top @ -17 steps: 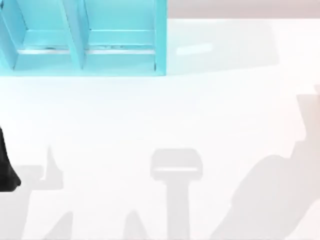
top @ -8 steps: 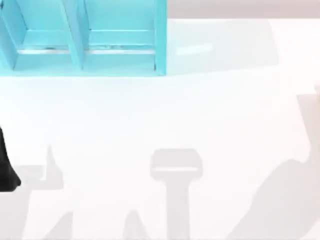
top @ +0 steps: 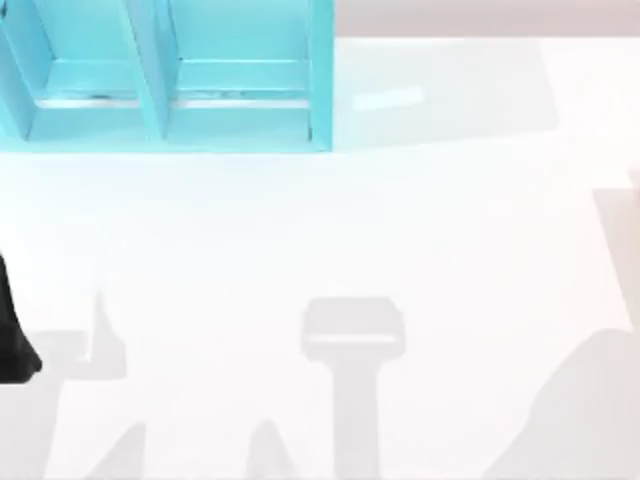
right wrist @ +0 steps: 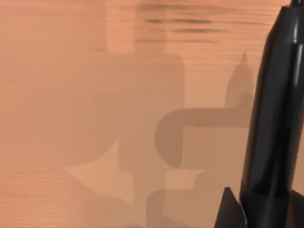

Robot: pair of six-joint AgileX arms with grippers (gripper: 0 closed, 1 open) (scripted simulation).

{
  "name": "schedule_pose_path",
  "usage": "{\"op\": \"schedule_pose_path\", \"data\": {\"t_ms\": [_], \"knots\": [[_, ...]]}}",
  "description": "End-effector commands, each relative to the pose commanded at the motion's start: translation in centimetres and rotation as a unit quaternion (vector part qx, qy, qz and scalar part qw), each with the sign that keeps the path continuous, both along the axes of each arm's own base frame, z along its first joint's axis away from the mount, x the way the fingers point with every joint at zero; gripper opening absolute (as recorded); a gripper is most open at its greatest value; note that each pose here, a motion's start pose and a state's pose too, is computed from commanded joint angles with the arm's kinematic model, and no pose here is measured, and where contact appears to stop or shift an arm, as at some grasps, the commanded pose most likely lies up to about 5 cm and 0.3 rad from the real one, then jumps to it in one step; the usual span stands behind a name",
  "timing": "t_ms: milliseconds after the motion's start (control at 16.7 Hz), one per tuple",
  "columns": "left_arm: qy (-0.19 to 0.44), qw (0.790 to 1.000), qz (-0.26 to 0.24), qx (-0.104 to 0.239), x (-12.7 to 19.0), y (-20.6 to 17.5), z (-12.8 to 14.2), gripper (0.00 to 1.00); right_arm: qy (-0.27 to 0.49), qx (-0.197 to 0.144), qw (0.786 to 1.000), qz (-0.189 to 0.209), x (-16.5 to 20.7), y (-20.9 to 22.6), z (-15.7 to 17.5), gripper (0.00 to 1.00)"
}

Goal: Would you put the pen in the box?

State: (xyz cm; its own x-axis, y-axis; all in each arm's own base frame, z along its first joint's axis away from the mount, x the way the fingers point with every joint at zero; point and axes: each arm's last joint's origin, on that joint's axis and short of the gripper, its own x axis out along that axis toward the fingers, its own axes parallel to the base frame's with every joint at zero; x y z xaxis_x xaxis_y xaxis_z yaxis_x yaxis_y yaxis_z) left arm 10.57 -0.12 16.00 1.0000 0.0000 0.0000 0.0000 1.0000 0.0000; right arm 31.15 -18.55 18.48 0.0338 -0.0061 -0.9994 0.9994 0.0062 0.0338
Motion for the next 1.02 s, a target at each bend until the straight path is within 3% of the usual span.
{"op": "schedule_pose_path", "data": {"t_ms": [660, 1020], "knots": [[0.0, 1.0, 0.0, 0.0, 0.0, 0.0, 0.0, 1.0, 0.0, 0.0, 1.0, 0.0, 0.0, 0.0, 0.0, 0.98], [0.0, 1.0, 0.0, 0.0, 0.0, 0.0, 0.0, 1.0, 0.0, 0.0, 1.0, 0.0, 0.0, 0.0, 0.0, 1.0]]}}
